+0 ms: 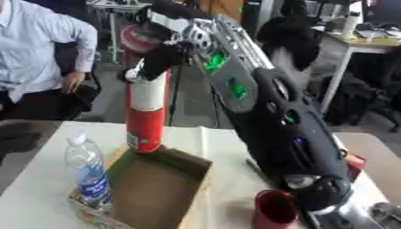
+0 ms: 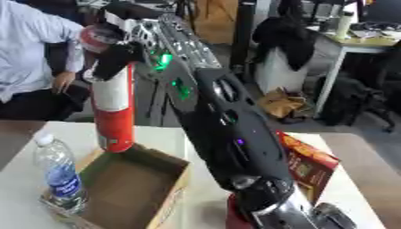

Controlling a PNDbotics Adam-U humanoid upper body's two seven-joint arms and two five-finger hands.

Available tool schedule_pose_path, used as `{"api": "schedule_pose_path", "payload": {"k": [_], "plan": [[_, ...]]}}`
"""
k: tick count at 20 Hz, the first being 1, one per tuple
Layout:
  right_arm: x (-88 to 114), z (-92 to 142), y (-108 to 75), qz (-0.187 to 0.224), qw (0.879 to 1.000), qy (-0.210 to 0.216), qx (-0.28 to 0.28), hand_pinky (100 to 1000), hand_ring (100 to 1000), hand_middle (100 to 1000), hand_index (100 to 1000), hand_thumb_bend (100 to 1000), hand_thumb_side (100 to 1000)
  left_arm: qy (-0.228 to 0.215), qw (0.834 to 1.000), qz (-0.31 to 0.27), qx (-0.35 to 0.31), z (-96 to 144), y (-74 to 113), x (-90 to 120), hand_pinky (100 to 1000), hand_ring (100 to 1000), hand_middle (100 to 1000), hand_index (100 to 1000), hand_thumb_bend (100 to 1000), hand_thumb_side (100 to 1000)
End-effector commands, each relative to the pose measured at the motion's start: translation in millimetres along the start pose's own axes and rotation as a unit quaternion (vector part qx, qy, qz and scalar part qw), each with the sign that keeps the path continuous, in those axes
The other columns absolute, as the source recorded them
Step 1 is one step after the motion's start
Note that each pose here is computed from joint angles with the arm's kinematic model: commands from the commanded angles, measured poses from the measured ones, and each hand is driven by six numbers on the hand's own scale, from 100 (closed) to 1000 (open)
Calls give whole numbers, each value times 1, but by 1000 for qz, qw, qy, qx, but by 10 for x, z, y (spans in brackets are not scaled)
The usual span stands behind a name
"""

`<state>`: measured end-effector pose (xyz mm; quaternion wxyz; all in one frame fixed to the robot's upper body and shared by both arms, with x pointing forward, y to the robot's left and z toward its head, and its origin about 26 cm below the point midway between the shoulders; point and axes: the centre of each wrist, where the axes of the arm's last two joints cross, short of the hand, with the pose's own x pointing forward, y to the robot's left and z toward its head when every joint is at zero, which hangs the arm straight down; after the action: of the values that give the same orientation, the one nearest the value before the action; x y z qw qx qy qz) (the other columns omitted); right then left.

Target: Pick up objects on the table and place them in the box.

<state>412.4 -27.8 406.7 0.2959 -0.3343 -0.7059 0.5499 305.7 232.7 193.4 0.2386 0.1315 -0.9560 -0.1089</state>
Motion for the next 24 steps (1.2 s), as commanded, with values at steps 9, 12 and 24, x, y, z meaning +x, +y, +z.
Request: {"api": "schedule_pose_path", "payload": {"k": [9, 12, 24], "plan": [[50, -57, 192, -9, 999, -35, 36, 246, 464, 386, 455, 393, 359, -14, 1000, 3, -3, -49, 10, 45, 873, 739, 745, 710, 100, 1000], [40, -86, 263, -4, 997, -49, 56, 274, 493, 426, 505, 420, 389, -15, 1000, 2, -4, -52, 11, 46, 873, 739, 745, 710, 100, 1000], [-89, -152, 415, 18, 984, -89, 154, 618, 745, 764, 776, 645, 536, -15, 1000, 2, -6, -54, 12, 46, 872, 739, 745, 710, 100, 1000]]}}
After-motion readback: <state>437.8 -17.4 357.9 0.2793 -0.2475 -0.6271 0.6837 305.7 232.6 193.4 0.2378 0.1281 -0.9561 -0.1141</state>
